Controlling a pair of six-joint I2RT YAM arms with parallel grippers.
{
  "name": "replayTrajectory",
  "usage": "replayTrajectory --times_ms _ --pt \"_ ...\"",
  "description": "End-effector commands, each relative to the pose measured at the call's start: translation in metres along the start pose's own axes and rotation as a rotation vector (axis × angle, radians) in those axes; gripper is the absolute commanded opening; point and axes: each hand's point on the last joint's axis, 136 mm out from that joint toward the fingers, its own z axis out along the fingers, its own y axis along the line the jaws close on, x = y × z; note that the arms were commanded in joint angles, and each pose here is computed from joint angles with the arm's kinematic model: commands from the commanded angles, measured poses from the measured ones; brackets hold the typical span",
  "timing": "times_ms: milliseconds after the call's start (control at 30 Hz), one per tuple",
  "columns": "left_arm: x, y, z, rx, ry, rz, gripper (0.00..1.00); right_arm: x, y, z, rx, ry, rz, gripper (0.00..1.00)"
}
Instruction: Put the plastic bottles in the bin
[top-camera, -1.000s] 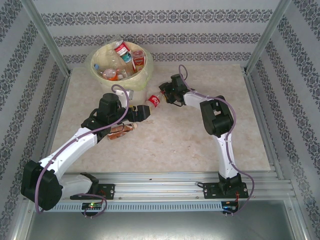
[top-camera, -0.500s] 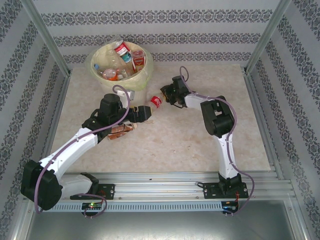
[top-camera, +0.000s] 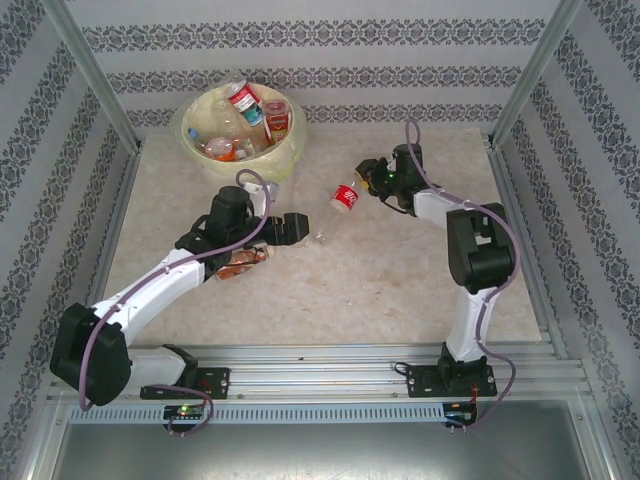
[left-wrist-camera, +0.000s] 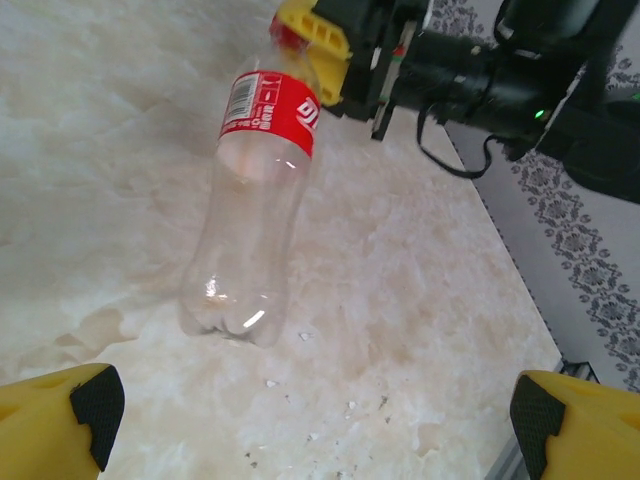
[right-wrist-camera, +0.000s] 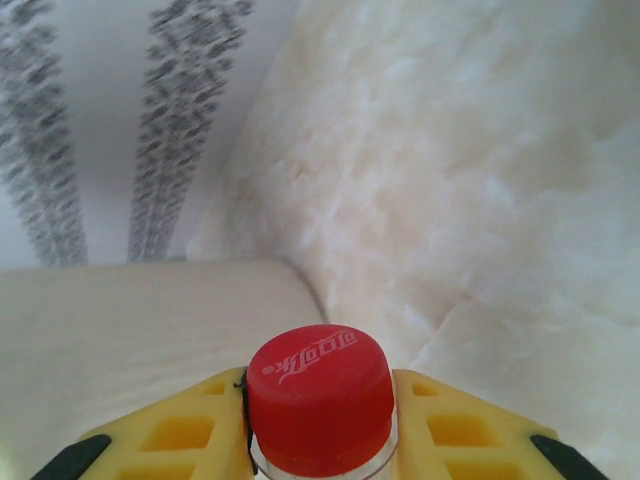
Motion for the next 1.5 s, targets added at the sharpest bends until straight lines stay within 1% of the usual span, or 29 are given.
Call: replayTrajectory --times_ms 0,133,233,367,433,600,667,867,967,1167,1267,1367,1467 --pt "-0.012 -0.025 0.004 0.085 0.008 0.082 1.00 0.026 0.040 -0.030 -0.078 0.084 -0.237 0.27" --pt "-0.012 -0.041 0.012 0.159 0.074 0.112 1.00 0.045 0.064 -0.059 -0.071 0.105 -0.416 0.27" --pt "-0.017 -0.050 0.018 0.190 0.094 0.153 1.00 0.062 0.082 -0.079 -0.072 0.114 -0.526 0.26" --pt "-0.025 -0.057 0.027 0.221 0.098 0.177 1.00 0.083 0.099 -0.096 -0.083 0.139 -0.606 0.26" --pt "-0.029 -0.065 0.033 0.262 0.100 0.174 1.00 0.094 0.109 -0.103 -0.099 0.149 -0.647 0.26" --pt "-0.024 -0.082 0.045 0.329 0.113 0.194 1.00 0.111 0.129 -0.117 -0.144 0.157 -0.695 0.26" --pt "-0.020 -0.086 0.048 0.345 0.128 0.203 0.98 0.114 0.133 -0.119 -0.156 0.160 -0.703 0.26" --pt "-0.017 -0.097 0.050 0.403 0.135 0.209 0.90 0.127 0.141 -0.122 -0.183 0.190 -0.737 0.26" --pt "-0.018 -0.102 0.052 0.432 0.135 0.198 0.87 0.132 0.144 -0.122 -0.193 0.197 -0.753 0.26" --pt "-0.015 -0.105 0.058 0.451 0.154 0.186 0.80 0.135 0.145 -0.124 -0.200 0.191 -0.755 0.26" --pt "-0.015 -0.104 0.061 0.448 0.153 0.177 0.73 0.135 0.146 -0.126 -0.203 0.186 -0.753 0.25" --pt "-0.017 -0.104 0.062 0.452 0.141 0.167 0.69 0.135 0.147 -0.128 -0.206 0.180 -0.753 0.25" --pt "-0.020 -0.105 0.063 0.454 0.127 0.159 0.61 0.135 0.147 -0.129 -0.208 0.180 -0.752 0.25"
